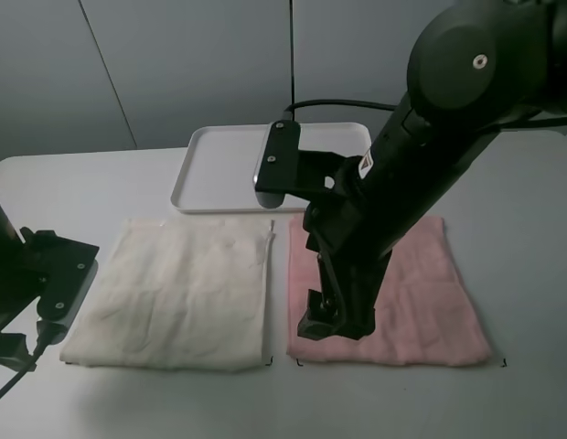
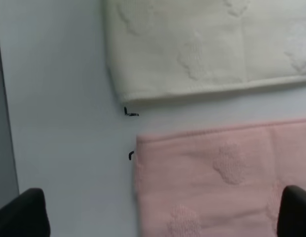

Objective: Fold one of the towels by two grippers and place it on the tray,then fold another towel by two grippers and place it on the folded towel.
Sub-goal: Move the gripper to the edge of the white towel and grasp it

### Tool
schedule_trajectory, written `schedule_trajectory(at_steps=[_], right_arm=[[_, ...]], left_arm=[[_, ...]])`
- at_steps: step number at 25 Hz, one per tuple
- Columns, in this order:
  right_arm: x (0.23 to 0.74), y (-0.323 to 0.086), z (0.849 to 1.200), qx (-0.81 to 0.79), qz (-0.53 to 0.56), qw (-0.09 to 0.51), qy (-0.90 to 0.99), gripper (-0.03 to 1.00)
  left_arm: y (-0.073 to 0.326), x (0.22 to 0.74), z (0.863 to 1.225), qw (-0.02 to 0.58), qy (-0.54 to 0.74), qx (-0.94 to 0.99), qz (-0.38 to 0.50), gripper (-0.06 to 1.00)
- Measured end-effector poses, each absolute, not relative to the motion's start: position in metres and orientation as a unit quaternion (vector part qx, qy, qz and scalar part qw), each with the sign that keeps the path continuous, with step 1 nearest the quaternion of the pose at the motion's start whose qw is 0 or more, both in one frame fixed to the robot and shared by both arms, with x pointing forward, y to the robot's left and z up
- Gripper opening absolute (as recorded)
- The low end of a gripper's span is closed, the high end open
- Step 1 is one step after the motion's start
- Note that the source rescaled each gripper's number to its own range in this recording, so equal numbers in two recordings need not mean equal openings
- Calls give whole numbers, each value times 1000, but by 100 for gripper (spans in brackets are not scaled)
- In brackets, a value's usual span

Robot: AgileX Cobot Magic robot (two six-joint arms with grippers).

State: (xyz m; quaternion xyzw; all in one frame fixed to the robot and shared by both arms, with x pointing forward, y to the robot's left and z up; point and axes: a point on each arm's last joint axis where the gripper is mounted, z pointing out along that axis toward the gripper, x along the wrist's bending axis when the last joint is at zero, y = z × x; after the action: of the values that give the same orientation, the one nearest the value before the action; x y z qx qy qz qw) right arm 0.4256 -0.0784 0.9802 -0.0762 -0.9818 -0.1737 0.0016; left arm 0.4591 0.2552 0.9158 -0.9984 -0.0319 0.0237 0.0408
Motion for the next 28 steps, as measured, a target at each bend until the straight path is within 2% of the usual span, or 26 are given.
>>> schedule_trajectory(at_steps=[10,19,28], right_arm=[[408,-55,960,-3,-146,0,-989,100],[388,-28,934,74,-101,5,-992,100],[387,-15,922,96,-83,-2,-992,100]], left_arm=[[260,443,895,50,3,-997,51,99],[252,443,890,29,11,-999,17,99],[251,445,880,32,21,-999,26,99]])
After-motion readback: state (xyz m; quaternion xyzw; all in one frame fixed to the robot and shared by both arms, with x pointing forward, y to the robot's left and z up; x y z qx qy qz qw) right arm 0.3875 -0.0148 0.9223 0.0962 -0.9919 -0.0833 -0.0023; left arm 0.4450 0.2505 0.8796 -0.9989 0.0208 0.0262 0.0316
